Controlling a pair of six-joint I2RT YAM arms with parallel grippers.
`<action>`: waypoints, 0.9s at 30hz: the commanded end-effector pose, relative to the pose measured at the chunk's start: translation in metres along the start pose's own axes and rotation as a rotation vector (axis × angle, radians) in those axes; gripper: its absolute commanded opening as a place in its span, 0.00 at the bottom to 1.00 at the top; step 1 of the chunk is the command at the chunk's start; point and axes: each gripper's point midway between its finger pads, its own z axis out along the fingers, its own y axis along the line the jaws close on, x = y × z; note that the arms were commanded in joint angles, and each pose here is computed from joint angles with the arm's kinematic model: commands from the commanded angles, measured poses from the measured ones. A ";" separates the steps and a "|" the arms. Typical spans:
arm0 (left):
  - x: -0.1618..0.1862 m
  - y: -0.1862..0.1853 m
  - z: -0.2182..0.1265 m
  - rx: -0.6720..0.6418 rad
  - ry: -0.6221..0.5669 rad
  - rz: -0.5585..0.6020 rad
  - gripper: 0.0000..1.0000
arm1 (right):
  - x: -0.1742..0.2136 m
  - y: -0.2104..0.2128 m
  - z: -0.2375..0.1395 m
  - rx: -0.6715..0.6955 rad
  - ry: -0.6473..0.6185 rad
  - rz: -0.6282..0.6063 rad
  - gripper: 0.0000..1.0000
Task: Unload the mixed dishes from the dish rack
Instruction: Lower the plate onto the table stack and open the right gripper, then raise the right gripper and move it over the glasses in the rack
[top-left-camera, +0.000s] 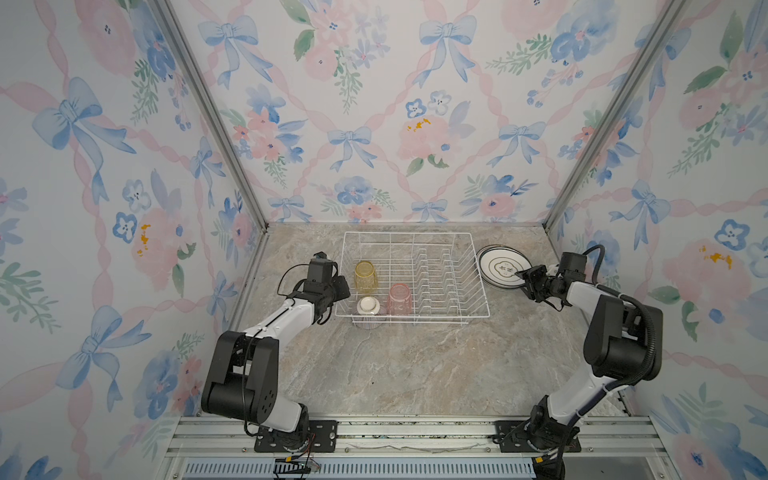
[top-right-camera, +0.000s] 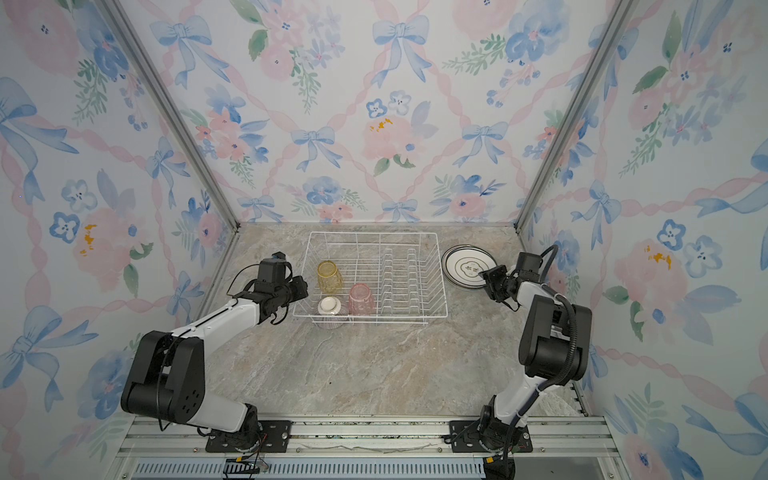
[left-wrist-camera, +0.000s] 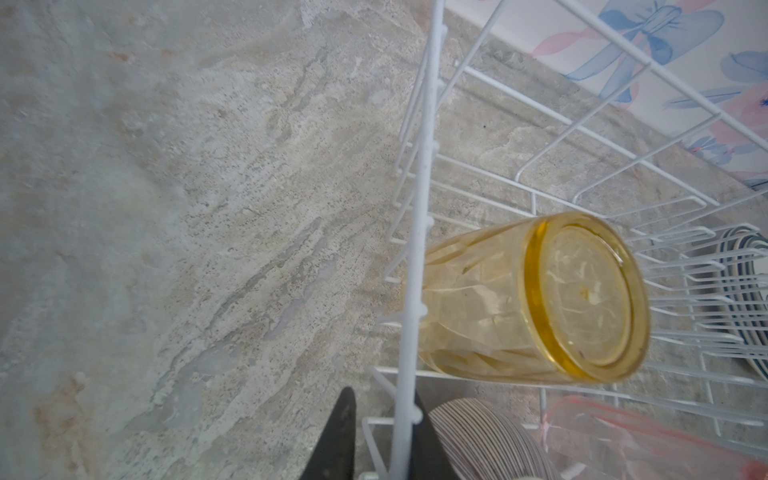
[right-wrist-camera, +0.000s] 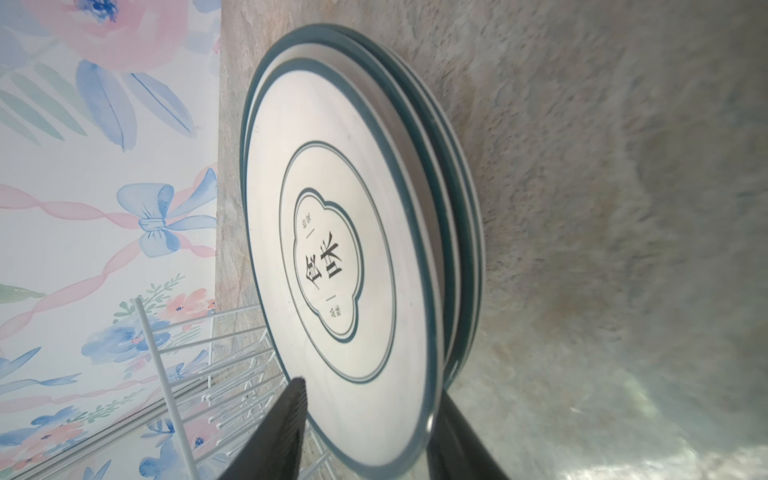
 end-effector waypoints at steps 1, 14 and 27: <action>0.024 0.011 0.003 -0.044 0.074 -0.012 0.21 | -0.003 0.008 -0.016 0.029 -0.014 -0.055 0.49; 0.025 0.011 0.005 -0.044 0.079 -0.006 0.21 | -0.008 0.016 -0.028 0.054 -0.042 -0.111 0.51; 0.022 0.008 0.006 -0.032 0.079 -0.002 0.21 | -0.011 0.044 -0.059 0.073 -0.093 -0.322 0.51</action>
